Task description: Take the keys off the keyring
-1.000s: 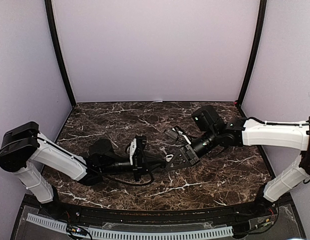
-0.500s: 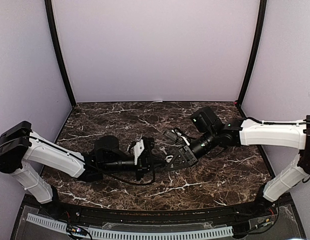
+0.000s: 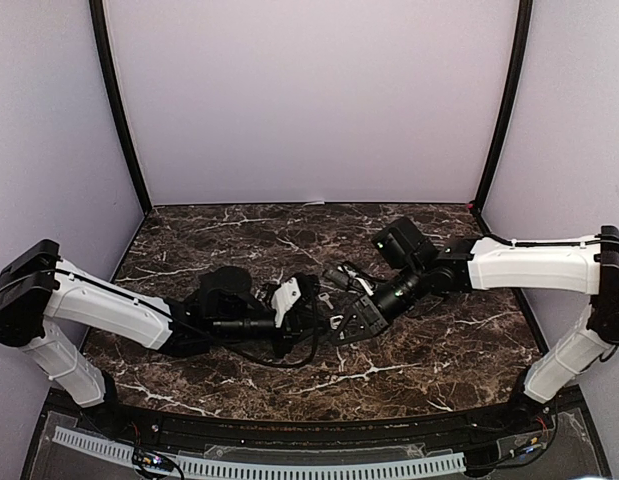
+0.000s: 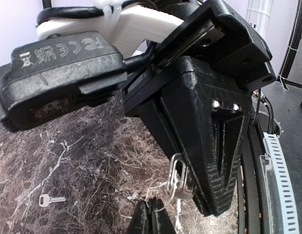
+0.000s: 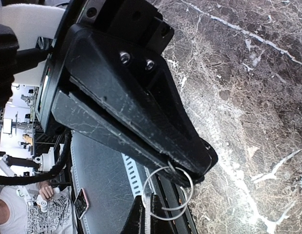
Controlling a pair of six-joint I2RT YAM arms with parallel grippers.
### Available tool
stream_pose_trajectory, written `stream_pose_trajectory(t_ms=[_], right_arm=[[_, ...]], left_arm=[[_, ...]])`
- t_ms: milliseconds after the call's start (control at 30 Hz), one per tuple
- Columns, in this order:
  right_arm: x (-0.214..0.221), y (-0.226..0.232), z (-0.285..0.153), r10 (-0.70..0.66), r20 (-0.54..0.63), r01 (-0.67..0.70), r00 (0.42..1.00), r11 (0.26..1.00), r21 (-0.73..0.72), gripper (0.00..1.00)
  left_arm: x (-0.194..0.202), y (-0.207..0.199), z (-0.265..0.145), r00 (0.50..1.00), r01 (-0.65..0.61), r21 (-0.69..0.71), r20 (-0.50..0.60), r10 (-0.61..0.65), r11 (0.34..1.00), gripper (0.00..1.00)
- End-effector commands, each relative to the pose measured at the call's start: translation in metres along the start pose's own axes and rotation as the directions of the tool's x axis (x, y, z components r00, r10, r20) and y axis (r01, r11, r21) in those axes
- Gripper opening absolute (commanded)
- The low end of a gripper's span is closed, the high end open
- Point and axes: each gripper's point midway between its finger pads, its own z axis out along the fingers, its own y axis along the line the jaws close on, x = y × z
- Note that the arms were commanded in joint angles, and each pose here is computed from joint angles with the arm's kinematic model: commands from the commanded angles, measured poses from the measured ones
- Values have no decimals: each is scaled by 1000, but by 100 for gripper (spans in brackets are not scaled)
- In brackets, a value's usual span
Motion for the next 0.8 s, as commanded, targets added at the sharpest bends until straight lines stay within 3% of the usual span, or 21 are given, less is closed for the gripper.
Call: stream_pose_trajectory(t_ms=[0,767], right_arm=[[-16,30,-9,-106,46,108,993,993,-46,0],[-16,27,-23,-100,130,104,986,994,-28,0]], left_arm=[[25,16,-10,998,10,-97,-63,-16,995,0],[-10,12,-24,982,141,-67,135,-131,988,0]])
